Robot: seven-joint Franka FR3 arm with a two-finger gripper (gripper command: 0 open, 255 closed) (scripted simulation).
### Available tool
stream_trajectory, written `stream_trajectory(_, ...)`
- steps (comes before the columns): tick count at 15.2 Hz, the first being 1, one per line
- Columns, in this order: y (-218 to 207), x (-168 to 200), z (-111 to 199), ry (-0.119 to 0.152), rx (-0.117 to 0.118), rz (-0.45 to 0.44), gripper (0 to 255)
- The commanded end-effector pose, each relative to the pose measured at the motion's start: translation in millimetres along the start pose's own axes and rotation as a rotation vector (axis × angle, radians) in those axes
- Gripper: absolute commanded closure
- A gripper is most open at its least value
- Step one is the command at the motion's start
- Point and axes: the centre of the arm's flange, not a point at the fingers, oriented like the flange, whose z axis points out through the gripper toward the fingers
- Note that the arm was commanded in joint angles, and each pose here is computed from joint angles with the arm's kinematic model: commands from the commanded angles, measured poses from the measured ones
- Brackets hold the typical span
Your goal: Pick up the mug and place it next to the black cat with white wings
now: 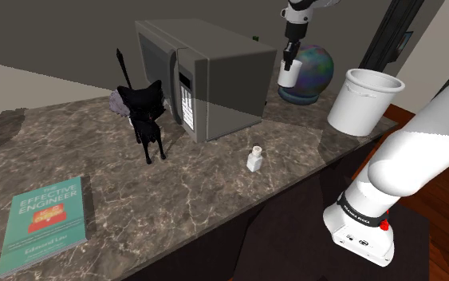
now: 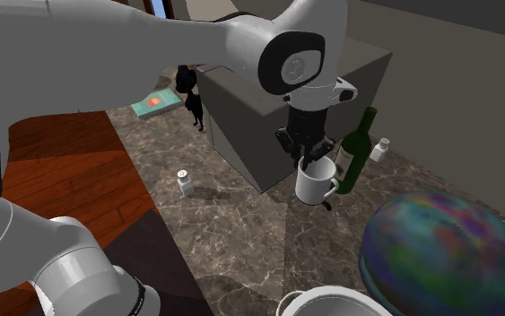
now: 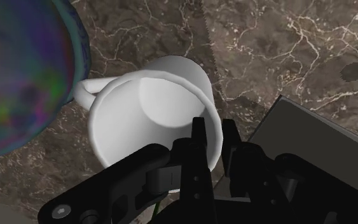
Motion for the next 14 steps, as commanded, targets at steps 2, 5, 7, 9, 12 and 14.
stream_trajectory(2,2,-1,-17,0.0,0.0,0.0,255)
stream_trajectory(5,3,-1,-33,0.0,0.0,0.0,255)
stream_trajectory(7,4,-2,-43,0.0,0.0,0.0,255)
stream_trajectory(9,4,-2,-54,0.0,0.0,0.0,255)
stream_trajectory(12,6,-3,-69,0.0,0.0,0.0,255)
stream_trajectory(14,6,-3,-80,0.0,0.0,0.0,255)
